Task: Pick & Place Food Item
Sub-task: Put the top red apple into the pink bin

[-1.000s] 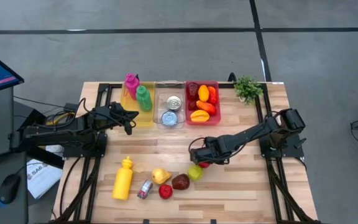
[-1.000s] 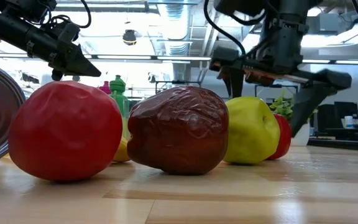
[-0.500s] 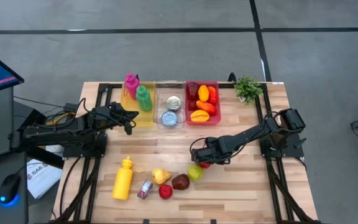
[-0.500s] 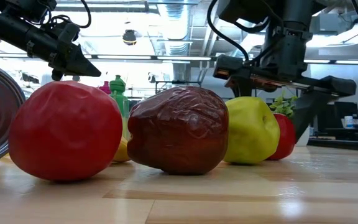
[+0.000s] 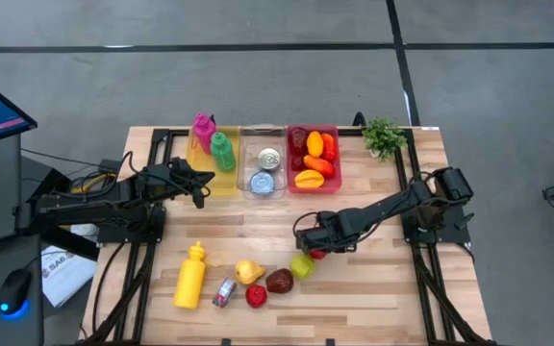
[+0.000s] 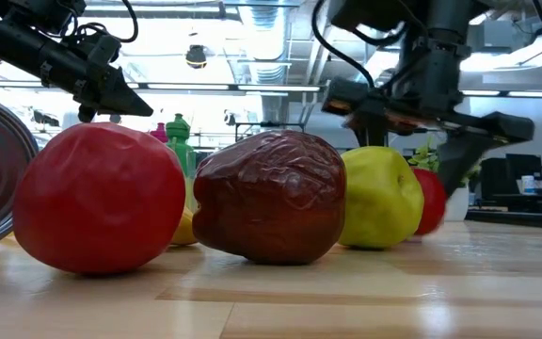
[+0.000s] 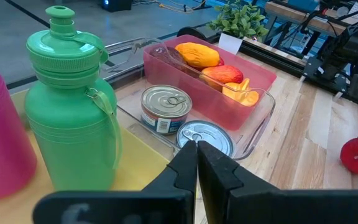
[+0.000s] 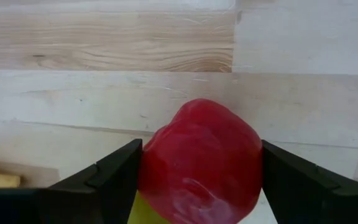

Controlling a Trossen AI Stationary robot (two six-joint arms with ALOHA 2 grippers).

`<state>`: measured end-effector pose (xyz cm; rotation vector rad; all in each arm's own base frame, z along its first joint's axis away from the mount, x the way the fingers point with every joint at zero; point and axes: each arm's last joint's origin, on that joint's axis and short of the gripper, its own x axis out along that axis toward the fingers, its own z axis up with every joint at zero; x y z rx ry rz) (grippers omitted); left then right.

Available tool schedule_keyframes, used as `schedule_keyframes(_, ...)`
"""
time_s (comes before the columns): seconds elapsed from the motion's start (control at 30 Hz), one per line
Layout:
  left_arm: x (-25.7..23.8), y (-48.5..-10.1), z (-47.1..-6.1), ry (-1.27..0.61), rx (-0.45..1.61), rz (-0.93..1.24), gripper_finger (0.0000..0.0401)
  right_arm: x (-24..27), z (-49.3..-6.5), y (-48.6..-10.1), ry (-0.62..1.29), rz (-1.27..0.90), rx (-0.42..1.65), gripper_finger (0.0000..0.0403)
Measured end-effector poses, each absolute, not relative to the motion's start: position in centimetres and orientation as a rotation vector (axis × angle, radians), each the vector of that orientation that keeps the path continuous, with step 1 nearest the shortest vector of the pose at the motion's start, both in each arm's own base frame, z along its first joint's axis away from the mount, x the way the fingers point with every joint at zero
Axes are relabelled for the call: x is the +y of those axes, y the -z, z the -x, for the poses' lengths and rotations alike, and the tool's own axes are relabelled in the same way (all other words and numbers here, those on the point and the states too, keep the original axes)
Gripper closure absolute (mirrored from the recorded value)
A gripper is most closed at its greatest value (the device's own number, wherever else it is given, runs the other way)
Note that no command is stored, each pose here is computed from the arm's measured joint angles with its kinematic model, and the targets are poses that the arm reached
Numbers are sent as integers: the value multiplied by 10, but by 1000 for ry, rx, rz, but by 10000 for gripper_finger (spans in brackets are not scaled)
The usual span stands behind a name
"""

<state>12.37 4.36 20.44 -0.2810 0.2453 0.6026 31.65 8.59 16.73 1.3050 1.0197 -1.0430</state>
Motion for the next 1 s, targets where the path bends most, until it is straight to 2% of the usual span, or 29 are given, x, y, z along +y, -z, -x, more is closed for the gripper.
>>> schedule_keyframes(0.27, 44, -204, -124, -602, 245, 281, 399, 67, -336, -203, 967, -1236, 1022, 121)
schedule_keyframes(0.57, 44, -204, -124, -603, 245, 281, 399, 22, -346, -251, 1021, -1075, 997, 121)
schedule_keyframes(1.0, 44, -205, -124, -602, 244, 281, 399, -84, -342, -292, 988, -803, 1001, 121)
